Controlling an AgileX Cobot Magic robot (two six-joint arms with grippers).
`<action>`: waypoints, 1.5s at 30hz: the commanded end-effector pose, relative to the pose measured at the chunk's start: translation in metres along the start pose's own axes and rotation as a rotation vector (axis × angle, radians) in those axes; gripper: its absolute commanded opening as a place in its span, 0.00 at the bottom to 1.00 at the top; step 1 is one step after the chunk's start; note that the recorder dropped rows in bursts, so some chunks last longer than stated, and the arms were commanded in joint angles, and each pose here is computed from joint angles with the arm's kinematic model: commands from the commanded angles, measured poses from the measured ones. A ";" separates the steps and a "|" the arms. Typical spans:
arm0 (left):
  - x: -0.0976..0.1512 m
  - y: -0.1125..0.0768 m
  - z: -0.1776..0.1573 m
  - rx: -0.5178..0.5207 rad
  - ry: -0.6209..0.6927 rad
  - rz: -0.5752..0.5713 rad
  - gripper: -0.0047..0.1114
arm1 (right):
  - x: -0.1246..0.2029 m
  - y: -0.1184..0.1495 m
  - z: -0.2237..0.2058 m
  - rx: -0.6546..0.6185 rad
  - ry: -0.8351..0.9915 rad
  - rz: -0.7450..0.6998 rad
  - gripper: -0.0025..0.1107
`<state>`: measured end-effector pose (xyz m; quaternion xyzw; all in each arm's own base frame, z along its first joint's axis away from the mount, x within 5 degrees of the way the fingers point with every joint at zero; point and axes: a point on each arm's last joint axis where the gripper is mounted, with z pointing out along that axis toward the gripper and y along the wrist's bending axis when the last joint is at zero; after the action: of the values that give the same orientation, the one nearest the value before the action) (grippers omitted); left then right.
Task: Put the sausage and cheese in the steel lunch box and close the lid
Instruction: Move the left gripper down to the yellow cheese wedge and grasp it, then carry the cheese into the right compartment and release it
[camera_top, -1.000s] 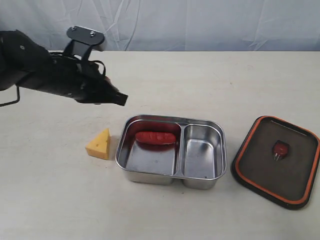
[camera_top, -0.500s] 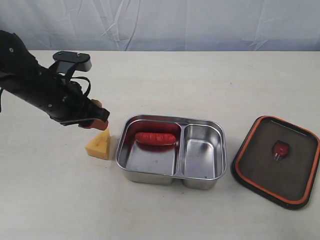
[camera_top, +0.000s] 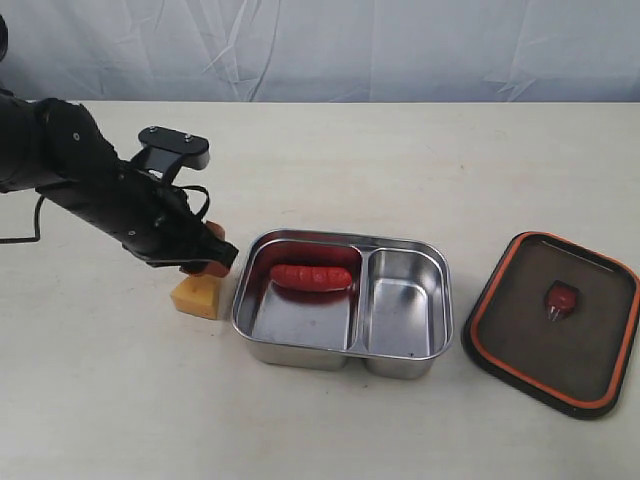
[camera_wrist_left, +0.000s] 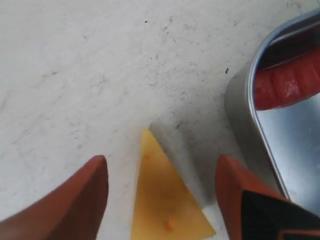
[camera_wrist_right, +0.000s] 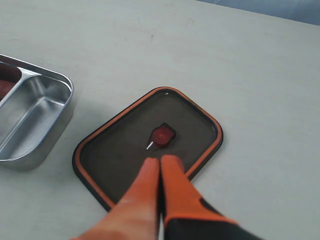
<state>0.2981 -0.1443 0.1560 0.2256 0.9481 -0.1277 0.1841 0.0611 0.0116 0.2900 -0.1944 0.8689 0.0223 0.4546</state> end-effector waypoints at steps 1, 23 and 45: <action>0.000 -0.004 0.013 -0.002 0.004 0.003 0.54 | 0.001 -0.001 0.000 0.010 -0.004 -0.004 0.01; 0.012 -0.001 0.024 -0.008 0.122 0.075 0.04 | 0.001 -0.001 0.000 0.012 -0.004 -0.003 0.01; -0.017 -0.037 -0.068 -0.009 -0.237 0.185 0.04 | 0.001 -0.001 0.000 0.012 -0.004 -0.001 0.01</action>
<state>0.2820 -0.1486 0.2138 0.2834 0.9135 -0.1168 0.2674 0.0612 0.0114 0.2901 -0.1938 0.8687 0.0211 0.4553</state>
